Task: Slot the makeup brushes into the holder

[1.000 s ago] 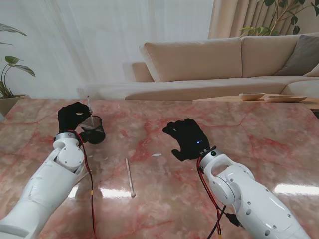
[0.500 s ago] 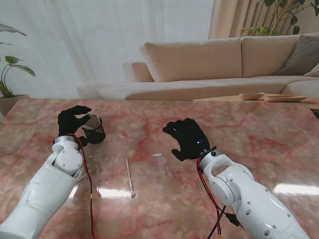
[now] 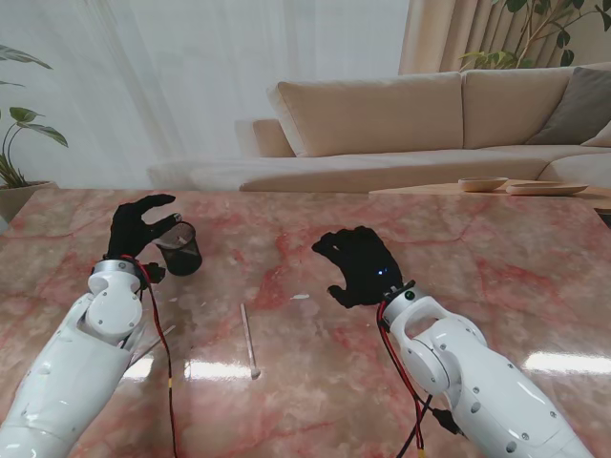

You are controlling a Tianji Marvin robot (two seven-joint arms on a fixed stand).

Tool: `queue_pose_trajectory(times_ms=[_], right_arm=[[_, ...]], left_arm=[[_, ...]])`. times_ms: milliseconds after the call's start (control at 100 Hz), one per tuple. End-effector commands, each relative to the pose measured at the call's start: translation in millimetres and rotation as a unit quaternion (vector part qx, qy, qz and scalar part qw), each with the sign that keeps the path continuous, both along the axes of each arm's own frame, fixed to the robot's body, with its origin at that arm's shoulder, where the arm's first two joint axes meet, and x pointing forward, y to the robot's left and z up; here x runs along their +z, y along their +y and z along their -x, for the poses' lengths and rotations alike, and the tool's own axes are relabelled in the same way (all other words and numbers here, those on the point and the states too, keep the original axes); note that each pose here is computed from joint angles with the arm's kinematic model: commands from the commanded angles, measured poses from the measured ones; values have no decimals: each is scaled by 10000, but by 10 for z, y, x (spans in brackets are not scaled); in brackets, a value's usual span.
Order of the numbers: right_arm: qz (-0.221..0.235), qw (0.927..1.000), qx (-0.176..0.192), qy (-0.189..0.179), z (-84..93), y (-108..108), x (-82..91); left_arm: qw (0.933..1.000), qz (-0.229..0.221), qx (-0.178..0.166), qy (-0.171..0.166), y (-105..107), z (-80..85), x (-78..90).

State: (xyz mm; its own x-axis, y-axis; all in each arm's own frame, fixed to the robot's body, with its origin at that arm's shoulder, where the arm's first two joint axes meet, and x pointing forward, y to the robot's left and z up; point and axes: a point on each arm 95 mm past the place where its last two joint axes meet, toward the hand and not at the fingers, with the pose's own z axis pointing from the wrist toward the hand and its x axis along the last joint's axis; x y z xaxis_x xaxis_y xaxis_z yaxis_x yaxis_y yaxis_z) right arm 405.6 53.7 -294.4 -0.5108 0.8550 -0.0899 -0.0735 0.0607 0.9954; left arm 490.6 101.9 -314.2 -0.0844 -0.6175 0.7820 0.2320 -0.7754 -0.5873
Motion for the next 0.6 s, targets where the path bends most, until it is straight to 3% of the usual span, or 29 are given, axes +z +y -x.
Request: queue_pose_trajectory(times_ms=[0,270,590], right_arm=[[-14,10000,-43,84,23,7,-45],[-249,9992,-303,84,105,56,-80],[-610,9947,-795,232,312,261,-204]], left_arm=[[9999,-104,-83,-18,32,53,59],[9956,-489,-801,5,-63,362,339],[9834,-635,-1691,201,-273,821,377]])
